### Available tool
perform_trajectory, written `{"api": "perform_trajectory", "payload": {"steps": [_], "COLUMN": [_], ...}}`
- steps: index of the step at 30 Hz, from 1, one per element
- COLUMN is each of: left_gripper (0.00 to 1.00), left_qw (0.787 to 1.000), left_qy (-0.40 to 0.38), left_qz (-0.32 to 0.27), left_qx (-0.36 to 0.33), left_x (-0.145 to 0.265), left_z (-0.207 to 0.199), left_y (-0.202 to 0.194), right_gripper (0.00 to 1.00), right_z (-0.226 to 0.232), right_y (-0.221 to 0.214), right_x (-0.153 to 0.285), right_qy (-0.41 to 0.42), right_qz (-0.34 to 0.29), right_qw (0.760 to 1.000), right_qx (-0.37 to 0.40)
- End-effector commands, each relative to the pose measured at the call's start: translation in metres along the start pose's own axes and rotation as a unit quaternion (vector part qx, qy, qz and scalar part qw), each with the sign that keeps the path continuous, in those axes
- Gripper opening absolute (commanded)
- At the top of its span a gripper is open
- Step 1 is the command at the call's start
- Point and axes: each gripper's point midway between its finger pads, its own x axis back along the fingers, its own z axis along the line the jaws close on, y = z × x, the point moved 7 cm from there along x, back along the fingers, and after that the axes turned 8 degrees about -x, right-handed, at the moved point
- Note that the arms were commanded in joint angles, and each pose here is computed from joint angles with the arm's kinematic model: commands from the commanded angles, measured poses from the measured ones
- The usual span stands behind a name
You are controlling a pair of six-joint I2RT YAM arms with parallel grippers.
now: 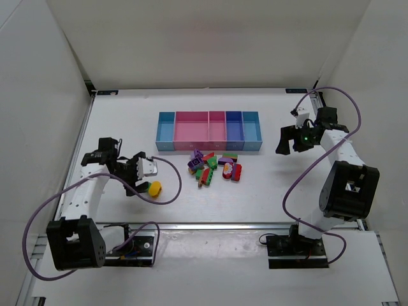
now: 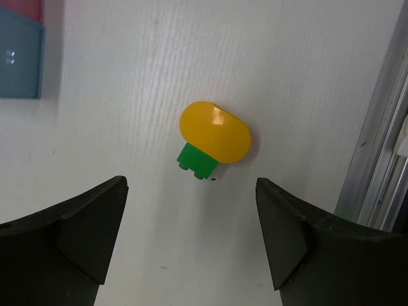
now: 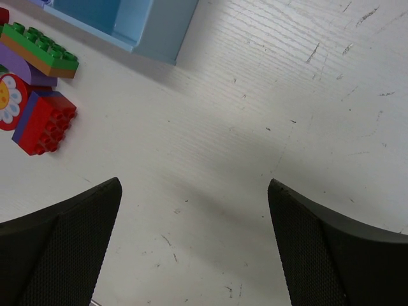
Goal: Sort the legos into containers by color
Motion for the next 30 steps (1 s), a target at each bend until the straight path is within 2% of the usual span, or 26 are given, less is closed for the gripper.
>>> {"api": "perform_trajectory", "payload": {"steps": [1, 3, 11, 19, 30], "left_gripper": [0.92, 0.93, 0.95, 0.95, 0.92], "left_qw": [0.994, 0.987, 0.970, 0.966, 0.964], "left_qy": [-0.045, -0.062, -0.124, -0.145, -0.164], "left_qz": [-0.044, -0.052, -0.070, -0.075, -0.070], "left_qx": [-0.085, -0.141, -0.199, -0.199, -0.198], "left_x": [-0.009, -0.016, -0.033, -0.044, -0.051], "left_z": [-0.005, -0.004, 0.007, 0.026, 0.028], "left_y": [0.003, -0.001, -0.014, -0.025, -0.037], "right_gripper": [0.98, 0.98, 0.98, 0.98, 0.98], "right_z": [0.004, 0.005, 0.005, 0.005, -0.001], "right_y": [0.011, 0.013, 0.016, 0.015, 0.023], "right_x": [0.009, 0.009, 0.011, 0.011, 0.009], "right_qy": [0.012, 0.012, 0.010, 0.007, -0.001], "right_qz": [-0.017, -0.019, -0.020, -0.019, -0.019], "right_qw": [1.000, 1.000, 1.000, 1.000, 1.000], "right_qx": [0.016, 0.017, 0.020, 0.020, 0.020]}}
